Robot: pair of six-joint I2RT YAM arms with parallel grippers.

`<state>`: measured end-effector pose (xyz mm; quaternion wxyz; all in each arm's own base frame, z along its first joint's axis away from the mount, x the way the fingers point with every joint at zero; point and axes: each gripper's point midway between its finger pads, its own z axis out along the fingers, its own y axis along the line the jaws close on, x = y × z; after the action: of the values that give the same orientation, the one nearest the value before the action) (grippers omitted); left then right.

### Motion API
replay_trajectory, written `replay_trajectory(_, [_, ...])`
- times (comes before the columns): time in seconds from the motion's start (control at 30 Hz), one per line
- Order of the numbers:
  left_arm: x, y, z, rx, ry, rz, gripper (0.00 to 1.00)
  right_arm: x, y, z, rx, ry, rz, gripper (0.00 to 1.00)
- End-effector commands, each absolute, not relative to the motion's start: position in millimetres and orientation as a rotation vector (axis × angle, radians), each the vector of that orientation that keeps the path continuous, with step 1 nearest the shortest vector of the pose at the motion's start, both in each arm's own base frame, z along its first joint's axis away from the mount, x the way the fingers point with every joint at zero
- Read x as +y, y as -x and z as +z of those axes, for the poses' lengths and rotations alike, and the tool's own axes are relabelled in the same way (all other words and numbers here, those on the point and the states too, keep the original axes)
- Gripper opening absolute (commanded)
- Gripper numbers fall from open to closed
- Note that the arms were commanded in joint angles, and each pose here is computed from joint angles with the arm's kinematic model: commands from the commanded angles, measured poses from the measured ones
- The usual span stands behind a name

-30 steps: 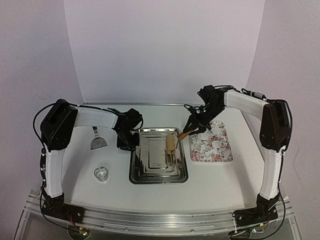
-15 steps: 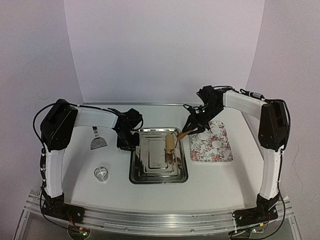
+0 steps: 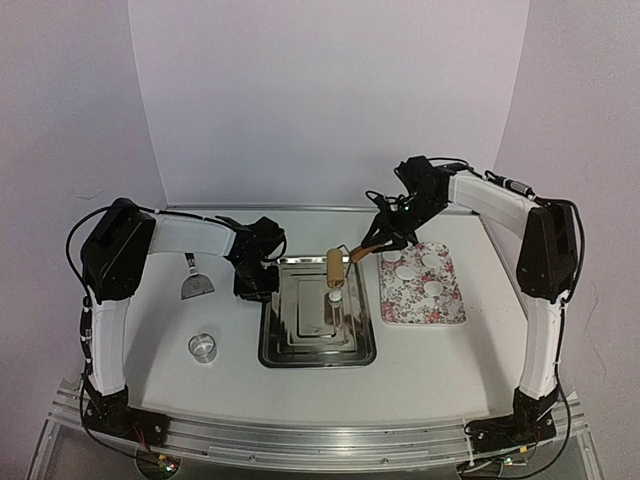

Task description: Roll out the dumpling wrappers from the dough

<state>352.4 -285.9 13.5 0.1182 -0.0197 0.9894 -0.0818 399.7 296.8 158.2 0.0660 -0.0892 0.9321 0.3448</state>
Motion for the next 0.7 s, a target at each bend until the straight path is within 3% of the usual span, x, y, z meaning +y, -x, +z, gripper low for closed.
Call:
replay_trajectory(0.0, [-265.6, -330.1, 1.0, 2.969, 0.015, -0.083, 0.0, 303.8, -395.4, 167.8, 2.788, 0.285, 1.104, 0.0])
replay_trajectory(0.67, [-264.1, -326.6, -0.2, 2.97, 0.024, -0.093, 0.0, 302.2, -385.5, 123.7, 2.897, 0.278, 1.085, 0.0])
